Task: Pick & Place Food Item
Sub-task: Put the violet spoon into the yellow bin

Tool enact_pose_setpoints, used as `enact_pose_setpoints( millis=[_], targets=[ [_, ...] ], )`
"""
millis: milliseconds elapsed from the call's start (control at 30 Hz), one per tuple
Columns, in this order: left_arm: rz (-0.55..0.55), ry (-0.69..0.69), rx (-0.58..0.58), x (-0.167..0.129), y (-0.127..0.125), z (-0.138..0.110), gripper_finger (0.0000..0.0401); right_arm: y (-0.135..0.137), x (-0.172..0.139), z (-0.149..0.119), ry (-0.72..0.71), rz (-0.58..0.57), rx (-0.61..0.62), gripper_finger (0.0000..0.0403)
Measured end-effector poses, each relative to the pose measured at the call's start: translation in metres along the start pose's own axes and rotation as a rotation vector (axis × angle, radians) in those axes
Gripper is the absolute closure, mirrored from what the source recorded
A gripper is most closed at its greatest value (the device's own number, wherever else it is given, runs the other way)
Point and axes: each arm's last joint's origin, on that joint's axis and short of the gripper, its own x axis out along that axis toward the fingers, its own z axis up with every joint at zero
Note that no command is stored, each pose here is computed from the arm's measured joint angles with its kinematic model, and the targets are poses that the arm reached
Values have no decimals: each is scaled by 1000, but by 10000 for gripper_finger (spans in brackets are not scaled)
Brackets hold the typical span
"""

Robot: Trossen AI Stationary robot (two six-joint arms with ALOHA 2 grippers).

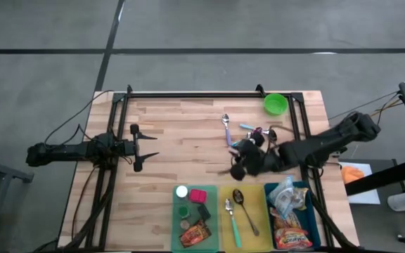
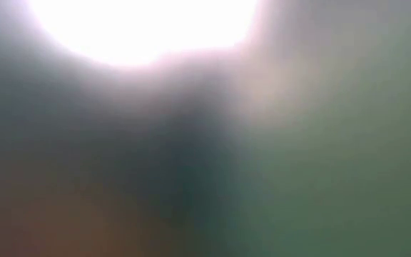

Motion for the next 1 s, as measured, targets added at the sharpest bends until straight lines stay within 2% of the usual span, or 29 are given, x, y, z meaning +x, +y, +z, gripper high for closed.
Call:
enact_pose_setpoints(
  millis=[200,300,400,567,1000],
  targets=[
    [0,0,0,0,0,0,126,-42,30,4,-53,-51,33,362],
    [0,0,0,0,0,0,126,-57,45,2,-57,-32,32,367],
    [0,0,0,0,0,0,126,-69,57,-2,-83,-20,-25,367],
    [0,0,0,0,0,0,126,-74,67,-5,-116,31,-36,368],
    [0,0,-2,0,0,0,126,-74,69,-7,-105,32,-44,368]
  ],
)
